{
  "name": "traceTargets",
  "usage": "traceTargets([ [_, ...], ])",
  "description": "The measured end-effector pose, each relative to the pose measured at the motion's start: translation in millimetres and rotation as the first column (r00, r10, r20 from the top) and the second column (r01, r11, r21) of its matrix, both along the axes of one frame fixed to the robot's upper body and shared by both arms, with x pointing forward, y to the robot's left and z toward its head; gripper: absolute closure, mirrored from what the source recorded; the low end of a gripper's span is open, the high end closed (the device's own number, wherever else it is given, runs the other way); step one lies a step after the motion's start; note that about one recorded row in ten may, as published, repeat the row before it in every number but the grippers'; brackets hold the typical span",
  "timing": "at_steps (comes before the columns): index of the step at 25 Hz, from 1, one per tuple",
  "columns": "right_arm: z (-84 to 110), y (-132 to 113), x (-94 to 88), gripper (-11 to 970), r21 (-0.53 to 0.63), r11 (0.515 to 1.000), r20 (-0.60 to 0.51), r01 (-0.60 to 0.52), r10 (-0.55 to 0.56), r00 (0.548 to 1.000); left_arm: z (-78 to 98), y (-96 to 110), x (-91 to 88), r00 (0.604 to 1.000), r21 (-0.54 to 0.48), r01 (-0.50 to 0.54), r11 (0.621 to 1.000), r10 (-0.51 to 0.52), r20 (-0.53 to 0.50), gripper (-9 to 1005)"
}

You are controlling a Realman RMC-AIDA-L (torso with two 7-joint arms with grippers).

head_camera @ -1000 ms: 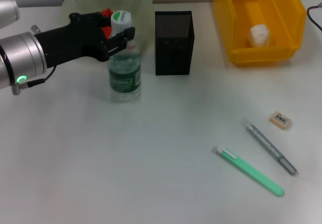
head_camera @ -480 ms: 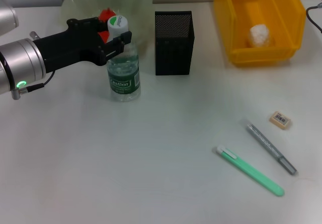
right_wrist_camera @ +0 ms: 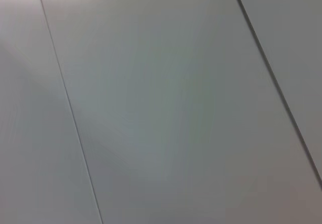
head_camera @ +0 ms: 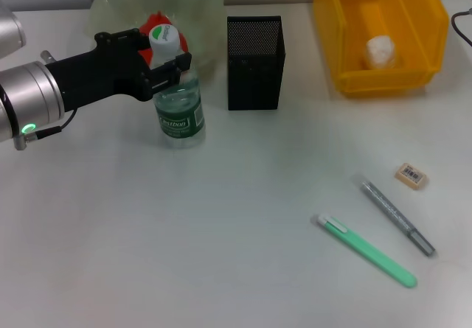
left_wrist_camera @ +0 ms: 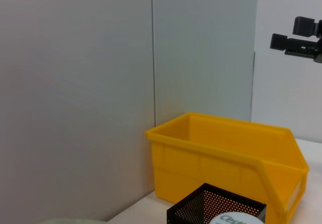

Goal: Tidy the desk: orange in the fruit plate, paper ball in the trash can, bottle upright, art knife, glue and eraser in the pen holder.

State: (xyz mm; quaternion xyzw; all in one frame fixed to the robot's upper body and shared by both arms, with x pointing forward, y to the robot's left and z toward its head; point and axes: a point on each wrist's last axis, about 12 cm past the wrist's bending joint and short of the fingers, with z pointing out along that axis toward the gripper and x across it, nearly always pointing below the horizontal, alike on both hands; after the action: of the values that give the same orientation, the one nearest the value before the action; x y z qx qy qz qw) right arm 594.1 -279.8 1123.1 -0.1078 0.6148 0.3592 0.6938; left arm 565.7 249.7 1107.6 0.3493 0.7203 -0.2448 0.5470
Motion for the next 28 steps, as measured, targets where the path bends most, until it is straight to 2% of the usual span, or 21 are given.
traceTargets([
  [2, 0.8, 0.5, -1.3, 137, 0.001, 1.0, 0.006, -0.012, 0.012, 1.0, 1.2, -0.4, -0.1, 1.0, -0.001, 0.005, 1.0, -0.005, 0.004, 537],
  [7, 6.3, -0.6, -4.2, 137, -0.02, 0.997, 0.004, -0.071, 0.071, 0.997, 6.9, -0.4, -0.9, 1.0, -0.018, 0.009, 1.0, -0.009, 0.022, 302],
  [10, 15.1, 0.6, -4.1, 137, -0.09, 0.982, -0.057, -0.168, 0.164, 0.985, 14.8, 0.2, -1.8, 0.999, -0.042, 0.02, 0.999, -0.018, 0.045, 296],
  [13, 30.3, 3.0, -4.9, 137, -0.174, 0.944, -0.157, -0.282, 0.256, 0.954, 25.8, 5.0, -2.0, 0.997, -0.073, 0.031, 0.997, -0.026, 0.071, 290],
  [17, 53.9, 11.1, -12.4, 138, -0.285, 0.854, -0.335, -0.436, 0.338, 0.879, 38.8, 12.0, -0.9, 0.994, -0.13, 0.041, 0.991, -0.028, 0.102, 287],
  [20, 71.2, 22.4, -19.1, 140, -0.347, 0.763, -0.481, -0.546, 0.355, 0.801, 45.1, 17.5, 1.4, 0.993, -0.146, 0.032, 0.989, -0.014, 0.121, 288],
  [21, 78.9, 28.1, -23.0, 142, -0.382, 0.705, -0.586, -0.598, 0.315, 0.746, 46.8, 19.0, 2.9, 0.992, -0.148, 0.026, 0.989, -0.007, 0.126, 288],
  [22, 78.9, 28.1, -23.0, 143, -0.382, 0.705, -0.586, -0.598, 0.315, 0.746, 46.8, 19.0, 2.9, 0.992, -0.148, 0.026, 0.989, -0.007, 0.126, 289],
  [23, 82.5, 30.6, -24.4, 144, -0.399, 0.68, -0.639, -0.616, 0.276, 0.718, 48.1, 20.1, 5.0, 0.992, -0.15, 0.02, 0.988, 0.0, 0.129, 289],
  [24, 85.6, 36.3, -26.1, 146, -0.429, 0.639, -0.718, -0.639, 0.188, 0.67, 50.3, 20.3, 8.1, 0.99, -0.149, 0.018, 0.989, 0.003, 0.138, 289],
  [25, 85.6, 36.3, -26.1, 147, -0.429, 0.639, -0.718, -0.639, 0.188, 0.67, 50.3, 20.3, 8.1, 0.99, -0.149, 0.018, 0.989, 0.003, 0.138, 290],
  [26, 85.3, 46.8, -26.0, 148, -0.445, 0.601, -0.767, -0.664, 0.127, 0.629, 52.2, 19.1, 10.3, 0.989, -0.144, 0.02, 0.989, 0.001, 0.147, 290],
  [28, 84.4, 52.2, -25.4, 151, -0.45, 0.586, -0.782, -0.674, 0.106, 0.614, 53.4, 17.9, 11.9, 0.988, -0.141, 0.022, 0.99, 0.0, 0.151, 291],
])
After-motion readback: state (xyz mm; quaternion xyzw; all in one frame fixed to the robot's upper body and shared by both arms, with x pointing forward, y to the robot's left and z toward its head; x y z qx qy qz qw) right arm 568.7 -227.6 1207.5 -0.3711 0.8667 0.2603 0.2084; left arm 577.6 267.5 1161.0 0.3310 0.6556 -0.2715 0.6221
